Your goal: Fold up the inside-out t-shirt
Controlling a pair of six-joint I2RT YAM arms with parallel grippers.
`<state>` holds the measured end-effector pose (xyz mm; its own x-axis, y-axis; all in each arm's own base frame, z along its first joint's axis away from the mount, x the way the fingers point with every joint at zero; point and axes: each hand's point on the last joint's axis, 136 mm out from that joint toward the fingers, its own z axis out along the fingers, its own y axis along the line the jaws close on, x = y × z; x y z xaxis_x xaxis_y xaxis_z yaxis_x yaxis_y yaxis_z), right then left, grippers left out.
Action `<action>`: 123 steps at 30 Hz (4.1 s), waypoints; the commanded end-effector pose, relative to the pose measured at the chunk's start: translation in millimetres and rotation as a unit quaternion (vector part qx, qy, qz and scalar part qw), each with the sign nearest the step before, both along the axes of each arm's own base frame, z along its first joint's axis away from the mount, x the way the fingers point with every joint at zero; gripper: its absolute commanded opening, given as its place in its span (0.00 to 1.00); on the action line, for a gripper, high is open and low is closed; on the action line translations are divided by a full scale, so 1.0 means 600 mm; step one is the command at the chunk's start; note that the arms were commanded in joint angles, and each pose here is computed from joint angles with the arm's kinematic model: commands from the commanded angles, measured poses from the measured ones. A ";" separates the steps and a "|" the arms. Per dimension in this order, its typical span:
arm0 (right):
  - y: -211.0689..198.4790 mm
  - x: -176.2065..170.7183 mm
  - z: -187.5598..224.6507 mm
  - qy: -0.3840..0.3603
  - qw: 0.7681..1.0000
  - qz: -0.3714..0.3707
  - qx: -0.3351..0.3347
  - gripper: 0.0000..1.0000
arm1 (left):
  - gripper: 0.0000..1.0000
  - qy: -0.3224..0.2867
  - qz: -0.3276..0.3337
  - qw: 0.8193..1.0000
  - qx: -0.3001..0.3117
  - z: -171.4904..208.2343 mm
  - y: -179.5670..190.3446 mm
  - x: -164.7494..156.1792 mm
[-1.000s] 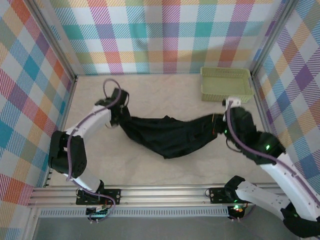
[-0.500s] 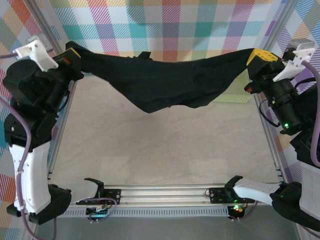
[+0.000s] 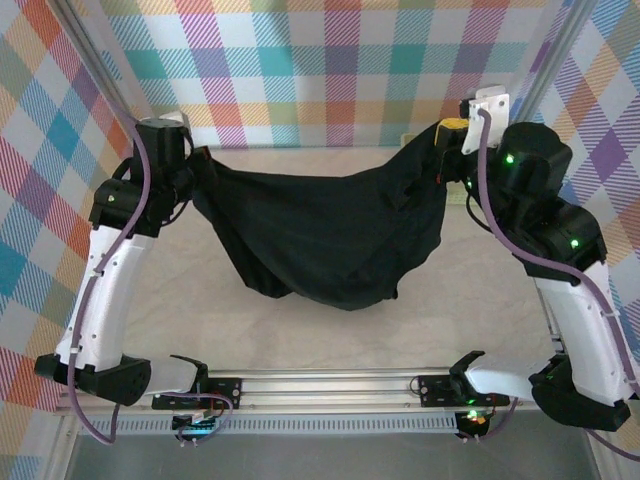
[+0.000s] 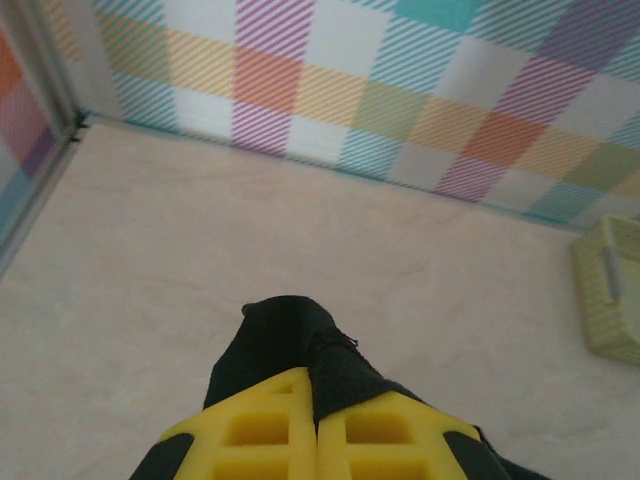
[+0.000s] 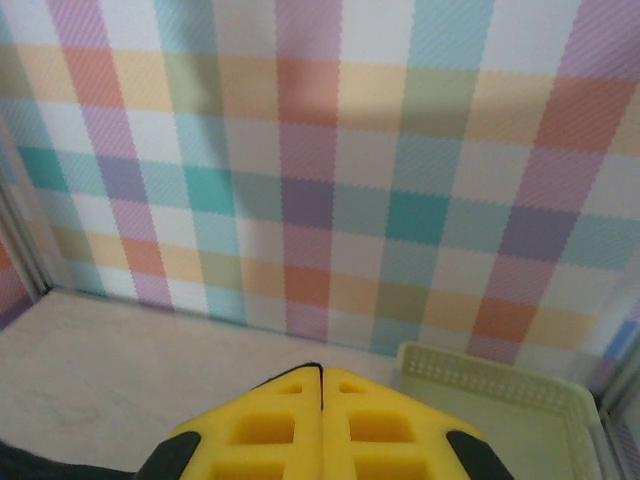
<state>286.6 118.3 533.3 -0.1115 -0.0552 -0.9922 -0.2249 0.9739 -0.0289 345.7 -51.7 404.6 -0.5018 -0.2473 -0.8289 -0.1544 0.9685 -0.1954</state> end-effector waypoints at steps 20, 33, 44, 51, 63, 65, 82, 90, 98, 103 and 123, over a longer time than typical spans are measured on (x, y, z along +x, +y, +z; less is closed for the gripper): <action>-0.059 -0.242 0.147 -0.137 0.959 0.158 0.190 0.00 | 0.00 -0.296 -0.093 0.940 -0.142 0.219 0.010 -0.245; -0.028 -0.020 0.063 -0.057 0.990 0.040 0.119 0.00 | 0.00 -0.155 -0.044 0.982 -0.101 0.117 -0.007 -0.090; 0.087 0.313 -0.282 0.188 0.981 0.016 0.045 0.18 | 0.30 0.150 0.109 0.981 0.048 -0.250 0.036 0.157; 0.072 0.371 -0.398 0.302 0.953 -0.035 -0.004 0.77 | 0.89 0.244 0.146 0.956 0.073 -0.314 0.071 0.165; 0.093 0.105 -0.597 0.444 0.892 0.021 0.084 0.74 | 0.90 0.270 0.141 0.951 -0.045 -0.455 0.054 -0.040; 0.106 0.060 -0.647 0.476 0.875 0.028 0.082 0.72 | 0.89 0.279 0.139 0.949 -0.044 -0.476 0.058 -0.069; 0.199 -0.037 -0.788 0.570 0.816 0.064 0.074 0.42 | 0.83 0.323 0.134 0.935 -0.060 -0.579 0.052 -0.126; 0.211 -0.061 -0.818 0.595 0.800 0.052 0.053 0.38 | 0.83 0.326 0.139 0.934 -0.055 -0.586 0.055 -0.127; 0.201 -0.023 -0.762 0.548 0.835 0.041 0.027 0.00 | 0.76 0.338 0.133 0.930 -0.053 -0.601 0.051 -0.126; 0.134 0.051 -0.649 0.473 0.879 0.013 0.065 0.00 | 0.64 0.333 0.120 0.933 -0.066 -0.595 0.044 -0.131; 0.027 0.174 -0.692 0.476 0.872 -0.070 0.093 0.07 | 0.46 0.386 0.057 0.921 -0.003 -0.632 -0.022 -0.183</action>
